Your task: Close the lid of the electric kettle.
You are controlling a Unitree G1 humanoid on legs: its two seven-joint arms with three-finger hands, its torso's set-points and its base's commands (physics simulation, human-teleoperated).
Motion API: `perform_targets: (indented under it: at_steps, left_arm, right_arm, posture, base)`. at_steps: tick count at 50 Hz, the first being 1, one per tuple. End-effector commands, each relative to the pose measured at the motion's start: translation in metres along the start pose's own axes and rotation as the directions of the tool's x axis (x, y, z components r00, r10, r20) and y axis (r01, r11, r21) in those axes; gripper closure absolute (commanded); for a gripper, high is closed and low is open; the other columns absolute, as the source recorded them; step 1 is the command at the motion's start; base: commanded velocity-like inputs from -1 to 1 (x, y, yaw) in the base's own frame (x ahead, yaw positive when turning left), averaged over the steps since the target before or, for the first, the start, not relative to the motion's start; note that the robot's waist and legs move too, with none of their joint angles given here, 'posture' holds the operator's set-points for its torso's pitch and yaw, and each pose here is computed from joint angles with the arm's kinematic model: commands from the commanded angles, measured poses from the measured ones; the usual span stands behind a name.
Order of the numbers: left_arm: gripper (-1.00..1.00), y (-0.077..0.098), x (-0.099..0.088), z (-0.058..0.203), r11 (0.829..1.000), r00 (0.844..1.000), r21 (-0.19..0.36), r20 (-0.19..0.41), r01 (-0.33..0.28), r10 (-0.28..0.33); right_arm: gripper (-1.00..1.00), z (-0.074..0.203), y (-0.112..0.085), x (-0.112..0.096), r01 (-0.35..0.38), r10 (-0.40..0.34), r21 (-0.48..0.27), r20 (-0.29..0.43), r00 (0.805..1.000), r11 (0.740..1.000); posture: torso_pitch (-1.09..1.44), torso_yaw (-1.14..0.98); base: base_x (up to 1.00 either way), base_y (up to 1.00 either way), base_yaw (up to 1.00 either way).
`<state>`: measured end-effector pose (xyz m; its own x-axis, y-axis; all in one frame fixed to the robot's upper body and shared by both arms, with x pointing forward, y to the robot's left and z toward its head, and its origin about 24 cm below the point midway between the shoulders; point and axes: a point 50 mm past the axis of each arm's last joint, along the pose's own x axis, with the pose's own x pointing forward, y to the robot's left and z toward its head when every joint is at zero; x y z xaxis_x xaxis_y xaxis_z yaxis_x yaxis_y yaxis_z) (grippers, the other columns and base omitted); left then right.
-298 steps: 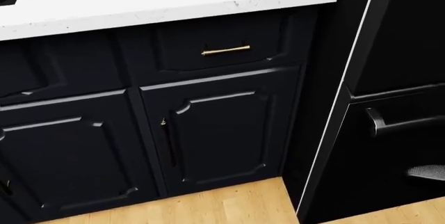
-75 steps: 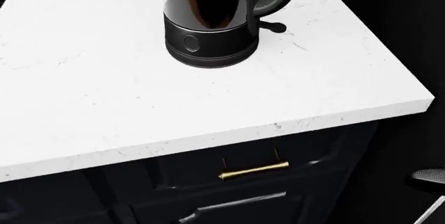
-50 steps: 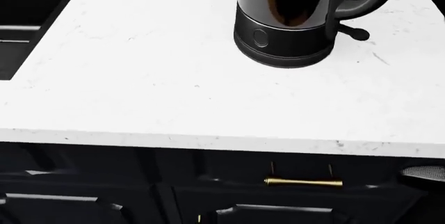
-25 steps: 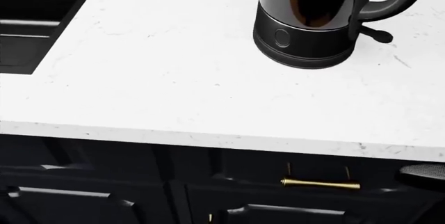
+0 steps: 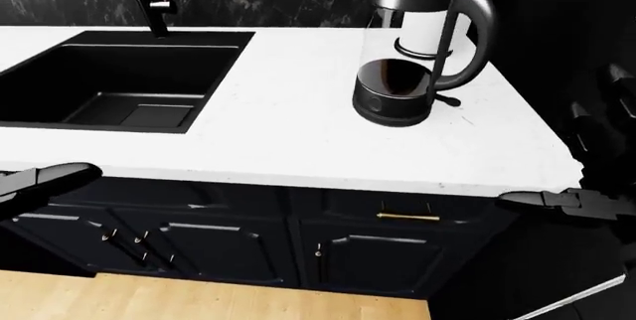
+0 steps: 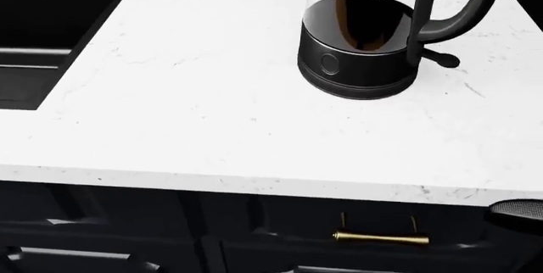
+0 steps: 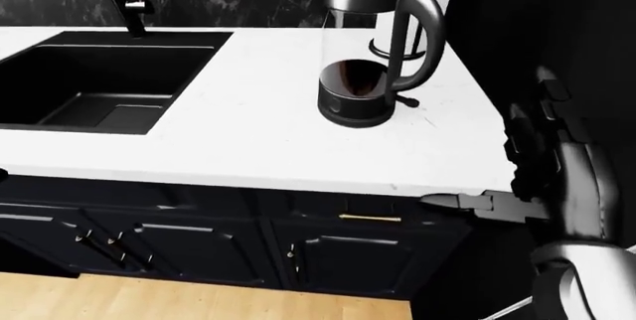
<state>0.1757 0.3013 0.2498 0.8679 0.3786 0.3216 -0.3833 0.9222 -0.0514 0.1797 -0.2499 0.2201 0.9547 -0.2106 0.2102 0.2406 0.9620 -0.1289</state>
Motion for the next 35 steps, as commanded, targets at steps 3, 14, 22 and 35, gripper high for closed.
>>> perform_targets:
  at_steps: [3,14,22,35]
  left_arm:
    - [-1.0,-0.0018,0.0001,0.0094,1.0,0.998,0.012,0.057,0.01,-0.011]
    - [-1.0,-0.0022,0.0,0.0089,1.0,0.998,0.012,0.055,0.01,-0.011]
    - [-1.0,-0.0015,0.0006,0.0075,1.0,0.999,0.013,0.054,0.009,-0.01]
    - [-1.0,-0.0013,0.0,0.0089,1.0,0.998,0.013,0.056,0.008,-0.009]
  right_arm:
    - [-0.95,0.0089,0.0006,-0.0007,0.002,-0.001,-0.018,0.057,0.998,1.0]
    - [-0.96,0.0081,0.0014,-0.0013,-0.001,0.003,-0.023,0.056,0.998,1.0]
    - [-0.96,0.0086,0.0008,-0.001,0.005,-0.003,-0.034,0.058,0.998,0.999]
    - [-0.97,0.0091,0.0,-0.0012,0.012,-0.009,-0.036,0.063,0.998,0.999]
  posture:
    - [0.0,0.0]
    - [0.0,0.0]
    - [0.0,0.0]
    - [0.0,0.0]
  base:
    - [0.32,0.0,0.0]
    - [0.33,0.0,0.0]
    - [0.33,0.0,0.0]
    - [0.0,0.0,0.0]
